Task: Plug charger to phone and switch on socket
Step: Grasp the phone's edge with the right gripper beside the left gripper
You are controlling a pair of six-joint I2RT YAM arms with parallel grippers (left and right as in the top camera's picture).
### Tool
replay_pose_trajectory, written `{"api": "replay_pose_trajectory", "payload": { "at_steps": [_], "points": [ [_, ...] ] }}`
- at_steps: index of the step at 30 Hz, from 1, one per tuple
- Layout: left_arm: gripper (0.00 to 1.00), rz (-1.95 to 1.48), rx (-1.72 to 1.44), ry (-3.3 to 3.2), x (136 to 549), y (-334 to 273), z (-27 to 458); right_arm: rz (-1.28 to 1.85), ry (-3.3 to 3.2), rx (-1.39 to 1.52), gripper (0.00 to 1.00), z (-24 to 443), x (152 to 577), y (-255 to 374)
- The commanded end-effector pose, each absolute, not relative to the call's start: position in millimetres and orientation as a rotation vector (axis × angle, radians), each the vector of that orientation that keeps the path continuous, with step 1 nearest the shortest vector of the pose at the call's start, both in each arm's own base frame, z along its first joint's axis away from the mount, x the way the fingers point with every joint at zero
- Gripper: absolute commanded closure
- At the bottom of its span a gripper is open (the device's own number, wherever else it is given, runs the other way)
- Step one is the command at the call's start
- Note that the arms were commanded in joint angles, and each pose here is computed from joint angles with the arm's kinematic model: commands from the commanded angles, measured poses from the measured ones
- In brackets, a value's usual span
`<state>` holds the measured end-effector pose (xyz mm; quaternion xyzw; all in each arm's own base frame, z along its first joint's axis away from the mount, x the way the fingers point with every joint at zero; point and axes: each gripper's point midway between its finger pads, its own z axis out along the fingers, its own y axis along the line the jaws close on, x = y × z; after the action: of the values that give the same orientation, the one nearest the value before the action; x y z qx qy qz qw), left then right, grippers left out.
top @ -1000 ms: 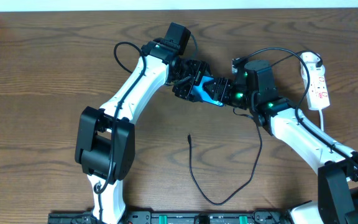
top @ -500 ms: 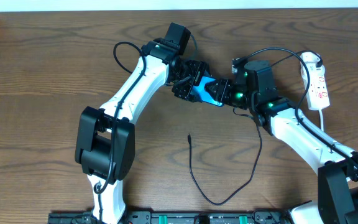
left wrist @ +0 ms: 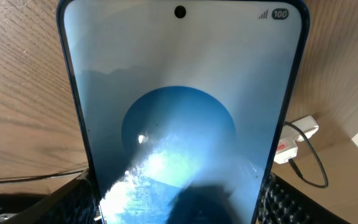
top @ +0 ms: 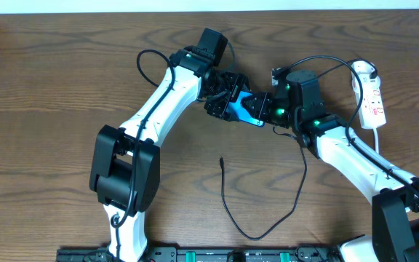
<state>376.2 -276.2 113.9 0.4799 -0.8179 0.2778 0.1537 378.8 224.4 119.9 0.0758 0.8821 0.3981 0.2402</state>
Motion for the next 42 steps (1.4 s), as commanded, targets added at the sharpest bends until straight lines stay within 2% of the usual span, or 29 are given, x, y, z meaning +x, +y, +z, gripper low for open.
{"api": "replay_pose_trajectory", "payload": {
  "at_steps": [1, 15, 19, 27, 28, 30, 31, 37, 42],
  "points": [
    [0.92, 0.853, 1.35, -2.339, 376.2, -283.2, 132.6, 1.089, 2.401, 0.189, 0.73, 125.3, 380.8, 227.2],
    [0.93, 0.876, 1.326, -2.289, 372.2, -289.3, 137.7, 1.081, 2.4, 0.194, 0.87, 124.9, 381.5, 226.3],
    [0.92, 0.876, 1.326, -2.289, 372.2, -289.3, 137.7, 1.081, 2.4, 0.194, 0.99, 124.9, 381.5, 226.3],
    [0.91, 0.873, 1.33, -2.294, 372.7, -288.6, 137.2, 1.081, 2.4, 0.193, 0.99, 124.9, 381.5, 226.3],
    [0.73, 0.872, 1.332, -2.296, 373.0, -288.3, 136.9, 1.081, 2.4, 0.194, 0.99, 124.9, 381.6, 226.1],
    [0.23, 0.877, 1.318, -2.312, 373.4, -288.1, 136.7, 1.079, 2.399, 0.198, 0.99, 124.9, 382.3, 225.1],
    [0.1, 0.881, 1.305, -2.322, 373.5, -287.9, 136.7, 1.077, 2.397, 0.201, 0.99, 124.9, 383.0, 223.8],
    [0.09, 0.925, 1.228, -2.395, 379.7, -280.7, 138.8, 1.095, 2.396, 0.274, 0.99, 124.3, 391.1, 200.6],
    [0.09, 1.019, 1.168, -2.465, 389.3, -273.0, 155.8, 1.152, 2.393, 0.499, 0.99, 123.4, 399.5, 173.2]
  ]
}}
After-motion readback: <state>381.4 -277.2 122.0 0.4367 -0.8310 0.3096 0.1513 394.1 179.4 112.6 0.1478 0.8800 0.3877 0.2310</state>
